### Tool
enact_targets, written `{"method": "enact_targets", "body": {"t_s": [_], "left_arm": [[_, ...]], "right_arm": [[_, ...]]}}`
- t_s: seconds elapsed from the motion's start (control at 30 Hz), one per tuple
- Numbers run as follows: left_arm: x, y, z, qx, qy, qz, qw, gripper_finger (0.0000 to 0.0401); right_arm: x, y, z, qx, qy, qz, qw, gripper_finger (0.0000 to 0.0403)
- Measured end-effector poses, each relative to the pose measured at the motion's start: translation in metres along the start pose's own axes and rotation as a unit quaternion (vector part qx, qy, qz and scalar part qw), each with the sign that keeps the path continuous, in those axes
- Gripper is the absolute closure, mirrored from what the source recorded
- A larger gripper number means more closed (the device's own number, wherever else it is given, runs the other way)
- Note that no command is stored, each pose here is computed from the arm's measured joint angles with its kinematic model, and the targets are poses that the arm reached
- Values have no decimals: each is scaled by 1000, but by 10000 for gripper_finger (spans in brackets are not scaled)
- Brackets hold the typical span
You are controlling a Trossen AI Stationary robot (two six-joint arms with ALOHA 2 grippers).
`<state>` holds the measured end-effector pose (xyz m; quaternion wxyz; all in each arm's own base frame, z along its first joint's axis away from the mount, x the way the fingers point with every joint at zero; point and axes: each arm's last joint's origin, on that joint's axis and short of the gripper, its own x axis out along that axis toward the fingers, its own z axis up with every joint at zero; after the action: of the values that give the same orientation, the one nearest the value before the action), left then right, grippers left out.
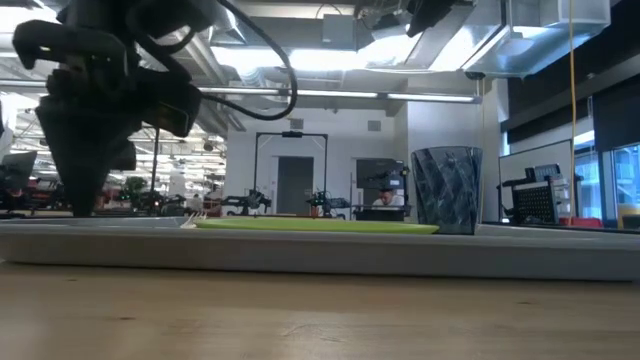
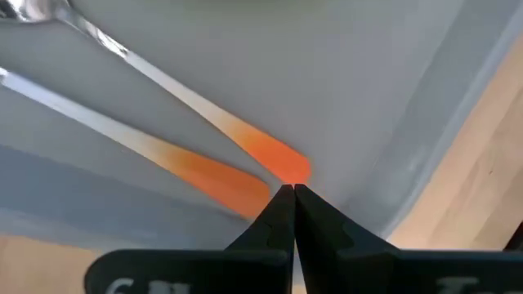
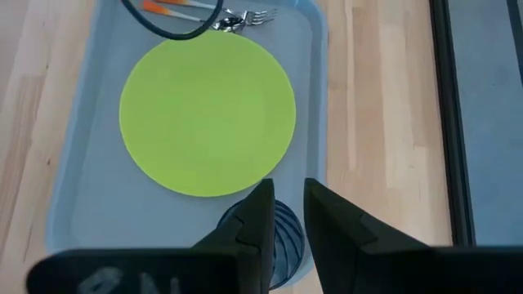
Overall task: Pick and place plate/cup/fork/spoon on tray
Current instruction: Adjust the orange spoon
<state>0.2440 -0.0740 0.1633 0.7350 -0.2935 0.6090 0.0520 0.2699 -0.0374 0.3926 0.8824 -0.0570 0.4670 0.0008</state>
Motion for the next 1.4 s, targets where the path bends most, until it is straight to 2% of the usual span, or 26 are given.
{"method": "enact_targets", "body": {"t_s": [0.2, 0.63, 0.97, 1.4], "left_arm": [[2, -8, -9, -2, 12, -5, 1000, 401], [34, -14, -11, -4, 44, 3, 999, 401], [32, -11, -6, -9, 29, 2, 1000, 401], [30, -16, -1, 11, 14, -11, 1000, 401]], "right_arm": [[0, 0, 1, 0, -3, -1, 1000, 332], [0, 0, 2, 0, -8, -2, 1000, 332], [0, 0, 2, 0, -8, -2, 1000, 332], [0, -1, 2, 0, -10, -2, 1000, 332]]}}
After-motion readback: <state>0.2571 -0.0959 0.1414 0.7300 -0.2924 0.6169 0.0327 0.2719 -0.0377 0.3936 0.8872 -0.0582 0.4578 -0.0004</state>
